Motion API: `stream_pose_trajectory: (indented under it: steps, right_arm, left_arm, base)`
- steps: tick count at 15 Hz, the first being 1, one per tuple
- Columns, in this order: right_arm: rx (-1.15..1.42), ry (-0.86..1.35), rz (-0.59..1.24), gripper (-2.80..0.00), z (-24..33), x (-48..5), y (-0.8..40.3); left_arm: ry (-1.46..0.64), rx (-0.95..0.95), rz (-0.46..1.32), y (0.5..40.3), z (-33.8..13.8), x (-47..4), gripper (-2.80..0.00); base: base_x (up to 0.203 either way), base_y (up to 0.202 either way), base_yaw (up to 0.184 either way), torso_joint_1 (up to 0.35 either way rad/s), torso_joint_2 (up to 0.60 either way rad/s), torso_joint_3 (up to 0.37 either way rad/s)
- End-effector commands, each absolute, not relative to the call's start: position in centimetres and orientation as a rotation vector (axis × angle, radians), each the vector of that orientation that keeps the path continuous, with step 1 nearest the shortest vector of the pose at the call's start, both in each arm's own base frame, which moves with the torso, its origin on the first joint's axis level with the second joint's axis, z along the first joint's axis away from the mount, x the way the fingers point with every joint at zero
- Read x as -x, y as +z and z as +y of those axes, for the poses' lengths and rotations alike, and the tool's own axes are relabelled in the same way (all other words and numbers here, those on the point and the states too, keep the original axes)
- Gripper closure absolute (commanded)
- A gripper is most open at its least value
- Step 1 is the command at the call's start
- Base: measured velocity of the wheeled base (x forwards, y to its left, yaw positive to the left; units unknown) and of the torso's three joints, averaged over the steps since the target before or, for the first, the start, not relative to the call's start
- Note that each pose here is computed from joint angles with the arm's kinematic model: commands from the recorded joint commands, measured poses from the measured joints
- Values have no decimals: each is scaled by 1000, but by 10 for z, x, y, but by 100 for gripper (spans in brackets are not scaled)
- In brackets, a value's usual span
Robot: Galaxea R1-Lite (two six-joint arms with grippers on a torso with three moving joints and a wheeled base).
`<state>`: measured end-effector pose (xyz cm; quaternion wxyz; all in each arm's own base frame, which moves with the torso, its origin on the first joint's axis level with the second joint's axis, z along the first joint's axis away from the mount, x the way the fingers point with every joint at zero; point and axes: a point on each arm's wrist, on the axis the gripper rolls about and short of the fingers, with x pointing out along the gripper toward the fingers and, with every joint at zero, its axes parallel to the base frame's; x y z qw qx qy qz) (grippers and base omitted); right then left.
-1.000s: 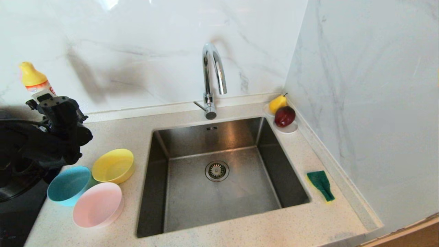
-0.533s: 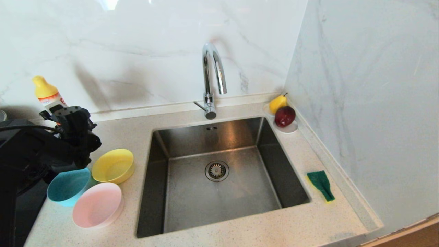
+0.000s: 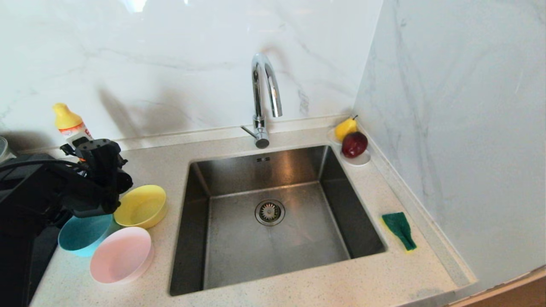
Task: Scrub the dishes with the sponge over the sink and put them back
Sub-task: Place the dish soap on the table
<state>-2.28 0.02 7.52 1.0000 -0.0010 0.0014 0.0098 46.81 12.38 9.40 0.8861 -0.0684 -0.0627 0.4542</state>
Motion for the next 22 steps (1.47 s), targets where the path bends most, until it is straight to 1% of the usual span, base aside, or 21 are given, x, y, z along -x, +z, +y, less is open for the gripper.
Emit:
stream_pose_trajectory:
  steps: [1, 9, 17, 22]
  right_arm:
    - [3, 20, 3, 0, 0, 23, 75]
    - [3, 20, 3, 0, 0, 23, 75]
    - [3, 20, 3, 0, 0, 23, 75]
    - [3, 20, 3, 0, 0, 23, 75]
  left_arm:
    - [952, 147, -130, 90, 124, -468, 0]
    - [951, 146, -112, 81, 122, -471, 0]
    - [926, 170, -208, 99, 121, -489, 0]
    - [927, 151, -166, 77, 122, -499, 0]
  base:
    - [0, 0, 0, 0, 0, 0]
    - [0, 0, 0, 0, 0, 0]
    - [0, 0, 0, 0, 0, 0]
    - [0, 0, 0, 0, 0, 0]
